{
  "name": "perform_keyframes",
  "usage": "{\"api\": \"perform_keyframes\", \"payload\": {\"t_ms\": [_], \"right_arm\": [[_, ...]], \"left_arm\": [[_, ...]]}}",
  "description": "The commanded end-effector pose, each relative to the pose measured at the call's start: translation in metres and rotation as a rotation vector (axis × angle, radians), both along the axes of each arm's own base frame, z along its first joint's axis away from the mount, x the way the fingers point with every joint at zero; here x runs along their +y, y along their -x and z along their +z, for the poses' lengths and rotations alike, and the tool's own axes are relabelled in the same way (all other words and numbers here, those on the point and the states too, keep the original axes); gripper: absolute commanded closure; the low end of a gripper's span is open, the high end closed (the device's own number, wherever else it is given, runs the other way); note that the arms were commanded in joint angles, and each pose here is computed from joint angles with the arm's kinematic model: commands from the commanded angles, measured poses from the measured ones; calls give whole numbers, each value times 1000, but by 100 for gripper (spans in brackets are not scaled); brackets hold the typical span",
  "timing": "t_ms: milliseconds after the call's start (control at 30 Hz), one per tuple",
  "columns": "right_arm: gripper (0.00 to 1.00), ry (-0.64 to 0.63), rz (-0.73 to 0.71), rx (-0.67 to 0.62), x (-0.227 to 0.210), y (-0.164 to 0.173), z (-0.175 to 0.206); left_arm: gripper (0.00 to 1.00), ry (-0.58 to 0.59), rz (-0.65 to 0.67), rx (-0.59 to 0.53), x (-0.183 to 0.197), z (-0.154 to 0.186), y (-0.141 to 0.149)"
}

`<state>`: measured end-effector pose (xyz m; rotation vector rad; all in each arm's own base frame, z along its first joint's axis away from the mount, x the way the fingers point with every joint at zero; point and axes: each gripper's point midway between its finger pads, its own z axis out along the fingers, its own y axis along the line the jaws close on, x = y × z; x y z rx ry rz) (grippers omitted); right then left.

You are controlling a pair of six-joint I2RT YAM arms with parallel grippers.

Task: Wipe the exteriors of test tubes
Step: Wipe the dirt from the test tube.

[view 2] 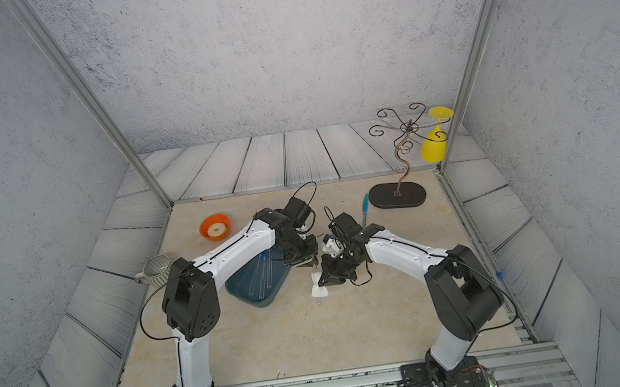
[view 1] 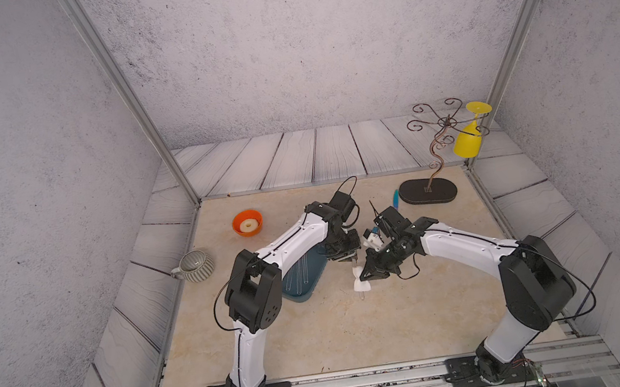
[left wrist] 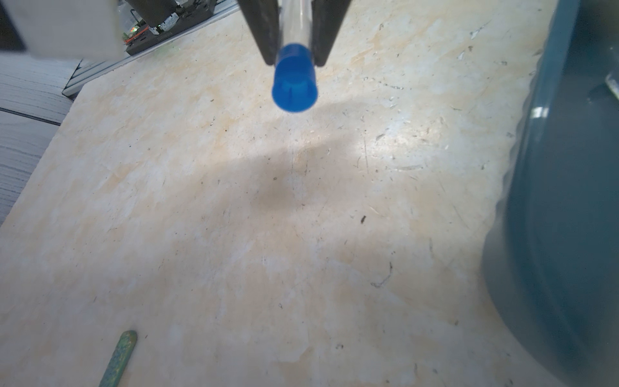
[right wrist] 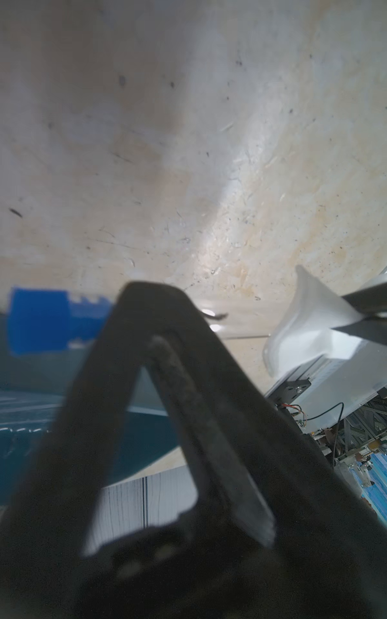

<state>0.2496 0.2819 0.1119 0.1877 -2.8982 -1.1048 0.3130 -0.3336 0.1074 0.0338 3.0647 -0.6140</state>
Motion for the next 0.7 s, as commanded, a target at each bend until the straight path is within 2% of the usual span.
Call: {"api": "perform_keyframes", "payload": {"t_ms": [0, 200, 500, 667], "right_arm": [[98, 39, 5, -45, -9, -13, 2], [98, 34, -23, -35, -15, -22, -5], [98, -15, -30, -49, 5, -49, 2], [98, -53, -24, -74, 3, -37, 25]], "left_arm": [[91, 17, -12, -41, 4, 27, 3], [91, 34, -12, -46, 4, 36, 5], [91, 83, -1, -38, -1, 47, 9], [91, 62, 4, -54, 5, 46, -1]]}}
